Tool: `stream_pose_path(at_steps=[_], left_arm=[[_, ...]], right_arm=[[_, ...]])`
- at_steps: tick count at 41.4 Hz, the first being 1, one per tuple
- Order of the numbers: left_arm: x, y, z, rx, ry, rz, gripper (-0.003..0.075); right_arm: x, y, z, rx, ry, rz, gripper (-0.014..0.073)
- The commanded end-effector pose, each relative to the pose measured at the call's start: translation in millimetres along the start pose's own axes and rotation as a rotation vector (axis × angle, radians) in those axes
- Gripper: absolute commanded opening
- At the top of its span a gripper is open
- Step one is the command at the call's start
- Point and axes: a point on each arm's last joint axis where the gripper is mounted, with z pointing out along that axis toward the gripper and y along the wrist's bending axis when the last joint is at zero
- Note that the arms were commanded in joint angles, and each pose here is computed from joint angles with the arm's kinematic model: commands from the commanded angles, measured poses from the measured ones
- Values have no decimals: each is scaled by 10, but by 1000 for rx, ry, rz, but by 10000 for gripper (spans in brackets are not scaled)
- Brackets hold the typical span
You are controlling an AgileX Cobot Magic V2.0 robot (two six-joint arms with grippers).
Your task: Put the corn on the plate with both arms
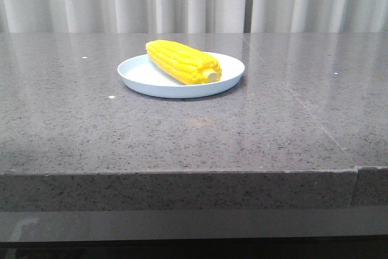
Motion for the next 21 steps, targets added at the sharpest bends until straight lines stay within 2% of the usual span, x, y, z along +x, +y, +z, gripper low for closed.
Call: stream_pose_path(at_steps=[1, 9, 13, 17, 21], left_arm=[[-122, -16, -66, 15, -98, -11, 430], [-122, -16, -66, 15, -98, -11, 425], [-122, -16, -66, 15, -98, -11, 380], [-122, -15, -66, 13, -98, -9, 287], [-122, -14, -66, 12, -98, -8, 185]], right_arm=[[38, -11, -182, 19, -118, -9, 582], [218, 0, -339, 21, -163, -10, 582], [260, 3, -394, 22, -184, -10, 561], [277, 4, -423, 23, -196, -10, 440], [280, 5, -426, 23, -199, -10, 274]])
